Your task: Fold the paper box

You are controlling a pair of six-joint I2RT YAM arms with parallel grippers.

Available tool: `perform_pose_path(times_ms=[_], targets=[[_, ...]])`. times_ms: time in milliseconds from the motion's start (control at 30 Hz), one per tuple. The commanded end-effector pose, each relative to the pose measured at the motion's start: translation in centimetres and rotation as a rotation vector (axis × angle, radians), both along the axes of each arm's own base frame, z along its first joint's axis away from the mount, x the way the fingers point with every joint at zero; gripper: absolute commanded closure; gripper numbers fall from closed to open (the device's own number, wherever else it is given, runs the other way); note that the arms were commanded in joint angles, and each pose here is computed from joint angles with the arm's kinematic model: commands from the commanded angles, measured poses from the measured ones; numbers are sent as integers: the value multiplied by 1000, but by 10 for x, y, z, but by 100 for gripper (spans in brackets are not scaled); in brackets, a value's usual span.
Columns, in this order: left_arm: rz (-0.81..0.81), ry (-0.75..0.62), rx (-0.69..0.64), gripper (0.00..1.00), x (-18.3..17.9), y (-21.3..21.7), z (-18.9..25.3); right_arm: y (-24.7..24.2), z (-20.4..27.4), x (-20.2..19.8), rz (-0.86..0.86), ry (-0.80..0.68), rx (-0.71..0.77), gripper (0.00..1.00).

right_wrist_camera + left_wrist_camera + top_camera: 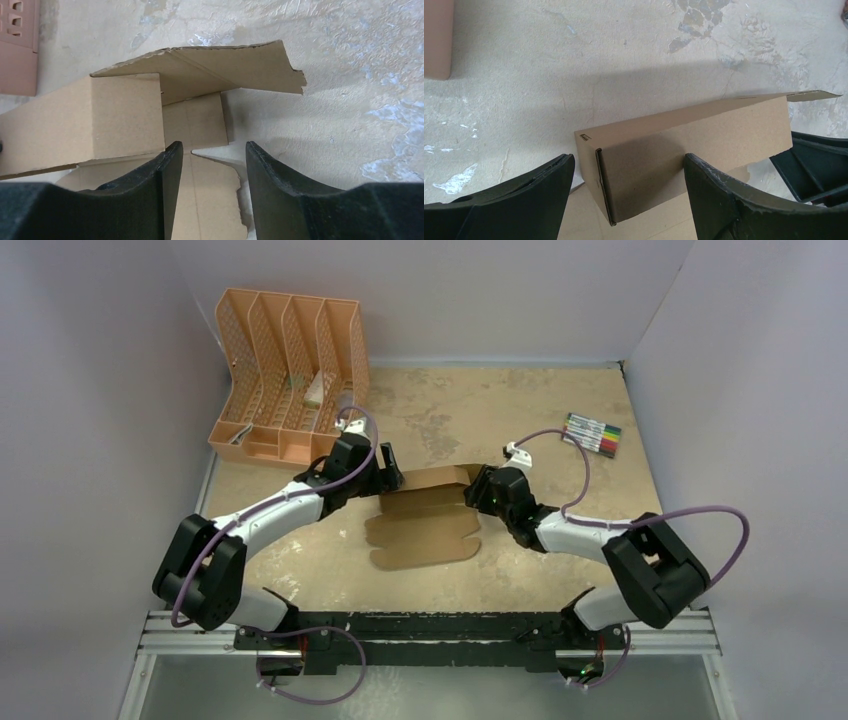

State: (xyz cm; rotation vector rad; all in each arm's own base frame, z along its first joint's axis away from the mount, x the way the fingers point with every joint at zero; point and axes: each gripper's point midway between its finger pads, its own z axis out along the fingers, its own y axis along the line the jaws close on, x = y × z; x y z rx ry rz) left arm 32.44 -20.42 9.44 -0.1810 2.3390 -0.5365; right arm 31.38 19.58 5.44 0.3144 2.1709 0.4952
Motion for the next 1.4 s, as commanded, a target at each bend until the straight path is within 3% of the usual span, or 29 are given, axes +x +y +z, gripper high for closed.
perform_pose_path(times_ms=[0, 333, 800, 1133, 1367], targets=[[-17, -7, 19, 20, 5, 1, 9, 6, 8, 14, -22, -69, 47, 48], [-15, -10, -28, 20, 8, -5, 16, 20, -12, 20, 41, -78, 49, 51], [-25, -4, -70, 20, 7, -12, 17, 40, 19, 23, 220, -269, 45, 81], [-32, 3, -104, 20, 6, -18, 18, 79, 33, 7, 460, -394, 57, 82], [-19, -2, -68, 21, 7, -12, 15, 73, 41, 5, 476, -419, -19, 75]])
